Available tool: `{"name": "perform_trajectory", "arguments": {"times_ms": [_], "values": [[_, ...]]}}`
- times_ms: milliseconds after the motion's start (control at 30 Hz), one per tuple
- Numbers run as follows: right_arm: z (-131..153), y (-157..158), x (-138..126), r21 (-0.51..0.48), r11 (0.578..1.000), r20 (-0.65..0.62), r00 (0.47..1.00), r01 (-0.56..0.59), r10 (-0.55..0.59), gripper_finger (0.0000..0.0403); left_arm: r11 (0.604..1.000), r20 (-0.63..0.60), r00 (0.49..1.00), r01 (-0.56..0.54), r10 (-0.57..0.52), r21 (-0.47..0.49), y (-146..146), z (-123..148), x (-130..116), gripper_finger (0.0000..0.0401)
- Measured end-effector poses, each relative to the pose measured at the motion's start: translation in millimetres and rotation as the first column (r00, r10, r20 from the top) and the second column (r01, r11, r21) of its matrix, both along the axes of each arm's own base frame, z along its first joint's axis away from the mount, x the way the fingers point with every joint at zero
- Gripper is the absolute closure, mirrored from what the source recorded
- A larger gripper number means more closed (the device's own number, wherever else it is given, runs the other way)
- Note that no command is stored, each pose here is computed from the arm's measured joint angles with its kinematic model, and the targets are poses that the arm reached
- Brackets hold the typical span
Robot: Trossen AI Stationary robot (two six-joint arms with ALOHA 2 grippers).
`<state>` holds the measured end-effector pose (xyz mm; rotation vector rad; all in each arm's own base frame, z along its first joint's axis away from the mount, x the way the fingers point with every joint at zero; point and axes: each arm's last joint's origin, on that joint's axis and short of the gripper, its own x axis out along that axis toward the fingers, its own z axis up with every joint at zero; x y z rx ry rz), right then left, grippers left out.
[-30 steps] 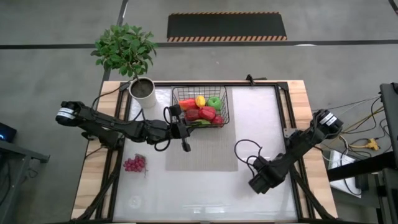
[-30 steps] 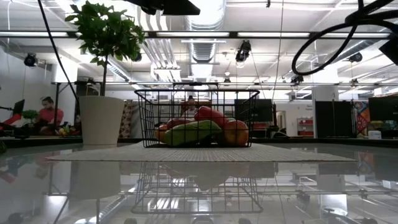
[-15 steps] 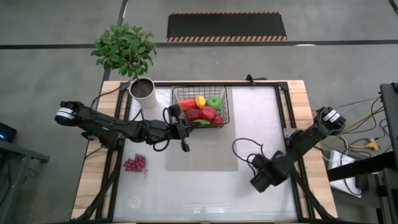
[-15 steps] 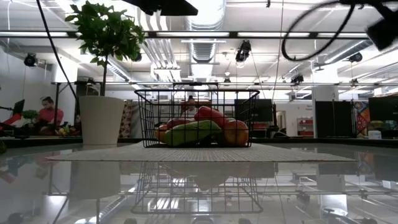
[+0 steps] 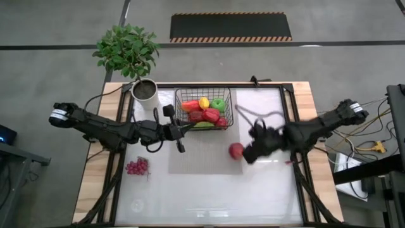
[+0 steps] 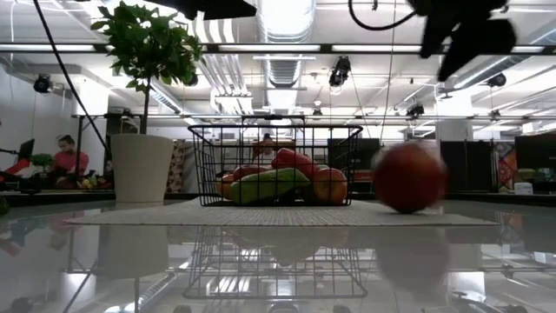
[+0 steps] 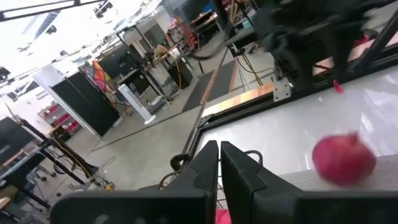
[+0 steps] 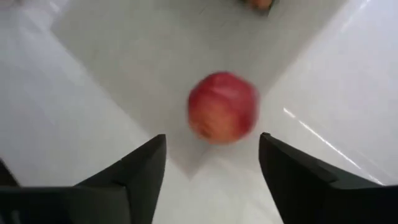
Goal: Build produce basket
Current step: Put the pomegranate into the wire basket
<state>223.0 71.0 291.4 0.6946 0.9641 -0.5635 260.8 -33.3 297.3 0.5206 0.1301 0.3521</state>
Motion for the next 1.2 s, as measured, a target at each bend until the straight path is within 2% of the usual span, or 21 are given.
{"name": "perform_trajectory", "arguments": {"times_ms": [167,267,367,467,667,800,967,1100,1200], "values": [[1,-29,0,-0.044,0.998,-0.031,0.999,-0.046,0.045,0.021,1.0,0.015,1.0,0.003,-0.003,-0.028,2,-5,-11,0.04],[-10,-30,5,-0.104,0.986,-0.065,0.99,-0.133,0.126,0.0231,0.993,-0.014,0.997,0.076,-0.077,-0.092,1,-19,-15,0.04],[-26,-29,15,-0.164,0.964,-0.041,0.978,-0.208,0.204,0.0251,0.98,-0.047,0.988,0.143,-0.15,-0.136,-2,-36,-16,0.04],[-46,-27,24,-0.216,0.939,-0.009,0.962,-0.268,0.272,0.0273,0.965,-0.054,0.987,0.135,-0.151,-0.224,-2,-47,-14,0.04],[-87,-28,38,-0.388,0.874,-0.003,0.949,-0.293,0.317,0.0317,0.942,-0.108,0.976,0.149,-0.189,-0.302,-7,-67,-6,0.0394],[-110,-29,51,-0.462,0.839,0.059,0.934,-0.288,0.353,0.0343,0.941,-0.157,0.965,0.155,-0.21,-0.302,-14,-79,1,0.0352],[-127,-28,61,-0.519,0.792,0.063,0.91,-0.32,0.409,0.0369,0.929,-0.148,0.959,0.184,-0.241,-0.322,-27,-93,10,0.0264],[-128,-31,59,-0.573,0.765,0.014,0.929,-0.295,0.369,0.0385,0.913,-0.101,0.966,0.189,-0.24,-0.362,-32,-105,20,0.0204],[-132,-34,54,-0.613,0.741,-0.02,0.943,-0.273,0.331,0.0393,0.912,-0.107,0.967,0.178,-0.233,-0.37,-34,-119,28,0.0179]]}}
